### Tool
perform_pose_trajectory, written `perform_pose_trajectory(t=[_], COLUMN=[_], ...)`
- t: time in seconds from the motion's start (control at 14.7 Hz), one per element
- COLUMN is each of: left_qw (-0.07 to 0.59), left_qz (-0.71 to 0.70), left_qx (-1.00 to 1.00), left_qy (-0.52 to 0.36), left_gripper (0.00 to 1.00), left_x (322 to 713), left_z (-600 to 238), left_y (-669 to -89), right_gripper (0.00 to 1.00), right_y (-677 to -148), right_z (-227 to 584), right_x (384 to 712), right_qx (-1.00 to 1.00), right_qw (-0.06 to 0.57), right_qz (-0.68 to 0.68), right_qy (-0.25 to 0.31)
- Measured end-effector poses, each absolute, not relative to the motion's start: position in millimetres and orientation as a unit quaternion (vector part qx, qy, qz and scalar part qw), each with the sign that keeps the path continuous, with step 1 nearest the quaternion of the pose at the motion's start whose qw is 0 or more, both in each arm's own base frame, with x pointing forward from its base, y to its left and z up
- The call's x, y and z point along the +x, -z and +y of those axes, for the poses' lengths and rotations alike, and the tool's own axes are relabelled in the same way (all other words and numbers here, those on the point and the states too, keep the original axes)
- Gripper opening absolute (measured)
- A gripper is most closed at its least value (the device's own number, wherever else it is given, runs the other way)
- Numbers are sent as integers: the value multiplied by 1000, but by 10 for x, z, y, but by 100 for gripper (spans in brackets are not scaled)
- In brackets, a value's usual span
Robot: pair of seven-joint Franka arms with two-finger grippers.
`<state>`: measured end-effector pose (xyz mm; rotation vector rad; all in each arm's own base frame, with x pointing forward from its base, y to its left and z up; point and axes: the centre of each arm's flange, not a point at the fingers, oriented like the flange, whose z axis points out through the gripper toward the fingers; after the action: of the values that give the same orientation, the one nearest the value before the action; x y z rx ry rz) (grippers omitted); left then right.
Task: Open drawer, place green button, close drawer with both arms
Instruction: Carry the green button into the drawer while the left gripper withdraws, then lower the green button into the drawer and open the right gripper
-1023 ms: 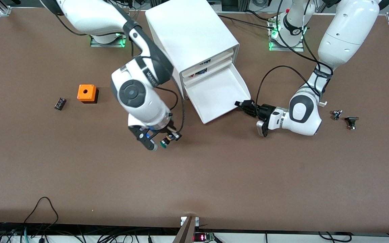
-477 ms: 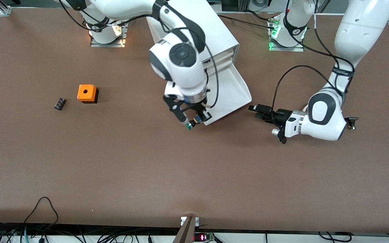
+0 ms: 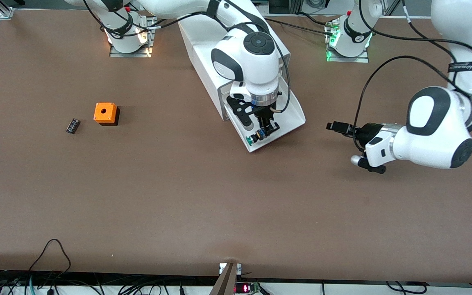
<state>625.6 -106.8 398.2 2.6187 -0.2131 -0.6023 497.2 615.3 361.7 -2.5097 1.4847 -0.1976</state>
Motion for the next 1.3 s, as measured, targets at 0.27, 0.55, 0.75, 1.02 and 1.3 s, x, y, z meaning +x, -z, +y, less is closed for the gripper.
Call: perform_pose_trajectory(t=[0.27,0.55,0.75,1.02,1.3], left_qw=[125,43,30,27,21], left_qz=[-63,-70,-68,-65,-13], left_qx=[972,986,990,991,993], left_qy=[187,143,122,114,114], left_gripper=[100,100,100,100,100], left_x=[6391,6506,6552,6565,6565], left_z=[-900,-704,-654,-647,-674], left_y=[-4438,-4816,-5009,-5083,-5094], right_gripper=[33,33,42,79,100], right_y=[-3117,-2996,-3014,-3107,-3390], right_z=[6286,6363,6385,6341,6049], right_x=[4902,4805,4782,4860,5207], right_qx=[-846,-849,-850,-846,-856], right_qw=[110,106,108,110,105], right_qz=[516,512,510,514,495], right_qy=[77,76,77,84,102])
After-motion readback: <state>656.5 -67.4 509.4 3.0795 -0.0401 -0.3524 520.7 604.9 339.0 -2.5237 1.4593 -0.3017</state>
